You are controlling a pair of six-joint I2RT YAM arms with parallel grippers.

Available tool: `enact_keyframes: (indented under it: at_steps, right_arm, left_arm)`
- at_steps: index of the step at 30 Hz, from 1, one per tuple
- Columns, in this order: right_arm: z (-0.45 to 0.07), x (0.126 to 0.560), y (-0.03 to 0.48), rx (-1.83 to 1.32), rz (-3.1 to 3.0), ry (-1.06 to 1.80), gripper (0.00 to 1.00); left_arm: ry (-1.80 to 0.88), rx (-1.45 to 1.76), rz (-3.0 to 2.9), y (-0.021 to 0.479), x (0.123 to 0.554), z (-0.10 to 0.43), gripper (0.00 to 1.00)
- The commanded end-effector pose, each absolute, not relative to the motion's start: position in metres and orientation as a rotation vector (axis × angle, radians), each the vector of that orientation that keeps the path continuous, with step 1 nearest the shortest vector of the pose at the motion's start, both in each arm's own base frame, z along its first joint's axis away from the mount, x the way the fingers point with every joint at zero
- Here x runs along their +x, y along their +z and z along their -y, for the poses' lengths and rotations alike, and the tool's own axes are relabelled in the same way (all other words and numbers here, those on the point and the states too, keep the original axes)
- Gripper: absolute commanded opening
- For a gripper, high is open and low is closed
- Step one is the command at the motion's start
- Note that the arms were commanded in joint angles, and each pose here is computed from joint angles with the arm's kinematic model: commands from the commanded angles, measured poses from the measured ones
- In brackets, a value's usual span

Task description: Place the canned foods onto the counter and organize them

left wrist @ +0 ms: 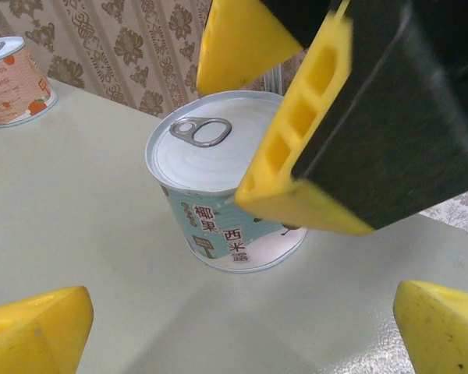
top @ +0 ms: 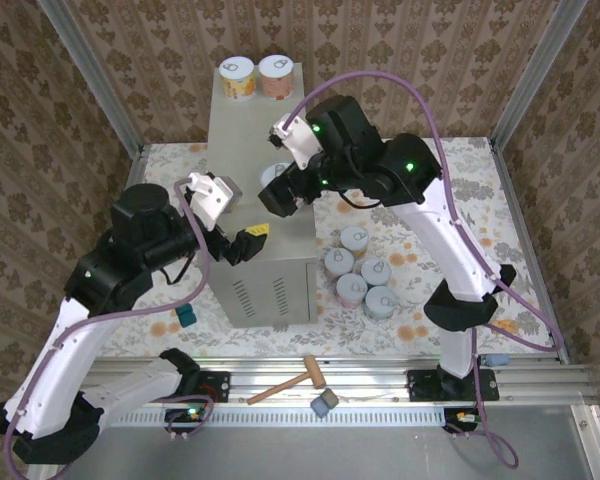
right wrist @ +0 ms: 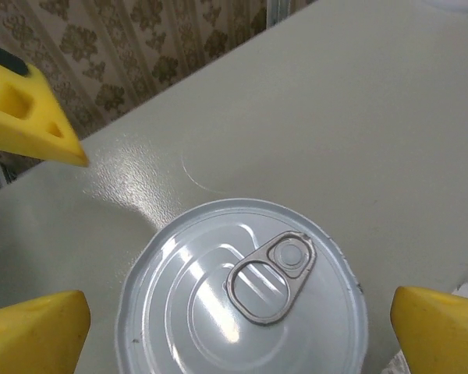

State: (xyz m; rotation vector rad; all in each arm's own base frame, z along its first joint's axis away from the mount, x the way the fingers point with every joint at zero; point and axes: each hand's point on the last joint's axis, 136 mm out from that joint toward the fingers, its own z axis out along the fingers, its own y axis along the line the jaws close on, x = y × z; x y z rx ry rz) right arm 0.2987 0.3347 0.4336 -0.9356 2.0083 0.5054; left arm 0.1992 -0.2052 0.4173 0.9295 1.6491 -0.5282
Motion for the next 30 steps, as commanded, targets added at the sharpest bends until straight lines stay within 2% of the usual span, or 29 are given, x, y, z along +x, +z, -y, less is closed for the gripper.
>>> enact_keyframes:
  at_steps: [1, 10, 16, 26, 30]
  right_arm:
    - [-0.305, 0.289, 0.481, -0.828, -1.898, 0.506, 1.00]
    - [-0.259, 0.265, 0.478, -0.710, -1.830, 0.500, 1.00]
    - [-0.228, 0.227, 0.469, -0.680, -1.732, 0.573, 1.00]
    - [-0.209, 0.197, 0.450, -0.700, -1.708, 0.620, 1.00]
    - [-0.210, 0.199, 0.442, -0.697, -1.721, 0.622, 1.00]
  left_arm:
    - [-0.556, 0.894, -1.633, 0.423, 0.206, 0.209, 1.00]
    - [-0.592, 0.902, -1.635, 0.422, 0.222, 0.228, 1.00]
    - [-0.630, 0.898, -1.619, 0.426, 0.233, 0.242, 0.99]
    - [-0.640, 0.869, -1.607, 0.431, 0.253, 0.255, 0.97]
    - [-0.633, 0.856, -1.613, 0.432, 0.261, 0.257, 0.91]
